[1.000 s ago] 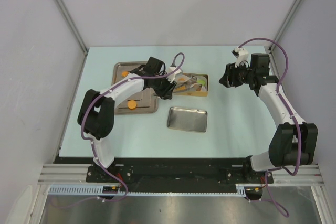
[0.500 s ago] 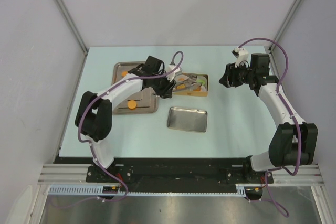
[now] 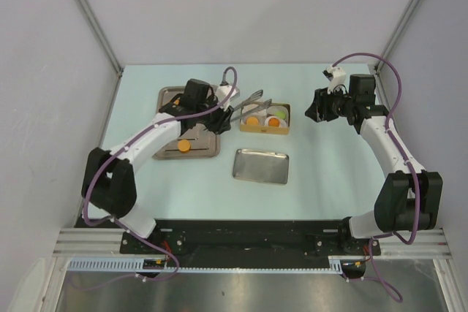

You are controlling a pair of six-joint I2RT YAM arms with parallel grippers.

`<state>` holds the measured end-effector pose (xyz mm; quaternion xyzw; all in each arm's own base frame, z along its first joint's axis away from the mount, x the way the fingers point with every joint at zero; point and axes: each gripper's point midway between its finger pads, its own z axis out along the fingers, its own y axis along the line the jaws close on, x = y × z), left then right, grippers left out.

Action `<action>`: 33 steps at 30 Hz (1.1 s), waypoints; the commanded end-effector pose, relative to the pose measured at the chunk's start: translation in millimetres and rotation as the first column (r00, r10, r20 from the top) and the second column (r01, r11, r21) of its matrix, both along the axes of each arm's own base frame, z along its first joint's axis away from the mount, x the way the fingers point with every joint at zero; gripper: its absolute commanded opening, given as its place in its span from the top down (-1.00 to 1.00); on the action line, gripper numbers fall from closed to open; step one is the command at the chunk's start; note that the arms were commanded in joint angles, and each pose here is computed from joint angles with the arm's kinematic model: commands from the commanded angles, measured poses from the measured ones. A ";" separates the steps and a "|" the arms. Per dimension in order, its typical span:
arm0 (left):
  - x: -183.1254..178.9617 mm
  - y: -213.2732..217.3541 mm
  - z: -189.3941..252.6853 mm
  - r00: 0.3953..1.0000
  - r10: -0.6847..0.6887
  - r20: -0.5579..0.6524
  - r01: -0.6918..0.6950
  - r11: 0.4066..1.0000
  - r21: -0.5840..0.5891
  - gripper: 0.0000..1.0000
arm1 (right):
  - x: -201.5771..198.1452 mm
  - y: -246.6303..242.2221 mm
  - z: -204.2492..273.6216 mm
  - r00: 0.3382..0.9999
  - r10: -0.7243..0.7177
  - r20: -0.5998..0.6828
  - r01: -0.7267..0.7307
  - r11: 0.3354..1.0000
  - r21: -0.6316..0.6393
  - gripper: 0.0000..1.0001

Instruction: Pack the cookies

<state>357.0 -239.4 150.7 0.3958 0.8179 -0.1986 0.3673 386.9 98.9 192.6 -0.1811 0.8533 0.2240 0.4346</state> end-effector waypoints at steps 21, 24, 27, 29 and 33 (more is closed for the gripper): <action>32.4 163.1 39.3 0.825 0.554 0.110 -0.519 0.821 -0.237 0.07 | 2.4 -0.1 10.0 0.999 0.012 0.043 -0.012 1.000 -0.003 -0.03; 33.9 160.8 35.1 0.818 0.570 0.079 -0.536 0.804 -0.256 0.07 | 2.0 -0.3 10.8 0.999 0.011 0.045 -0.011 1.000 -0.004 -0.04; 36.7 162.6 31.1 0.812 0.579 0.076 -0.547 0.799 -0.248 0.07 | 2.4 -1.0 9.7 0.999 0.010 0.043 -0.010 1.000 -0.005 -0.04; 36.4 163.2 28.7 0.811 0.580 0.074 -0.549 0.799 -0.247 0.07 | 2.6 -0.7 9.0 0.999 0.011 0.042 -0.011 1.000 -0.007 -0.04; 36.6 170.0 27.7 0.782 0.618 0.080 -0.585 0.773 -0.246 0.08 | 3.0 -1.5 8.3 0.999 0.009 0.041 -0.009 1.000 -0.009 -0.04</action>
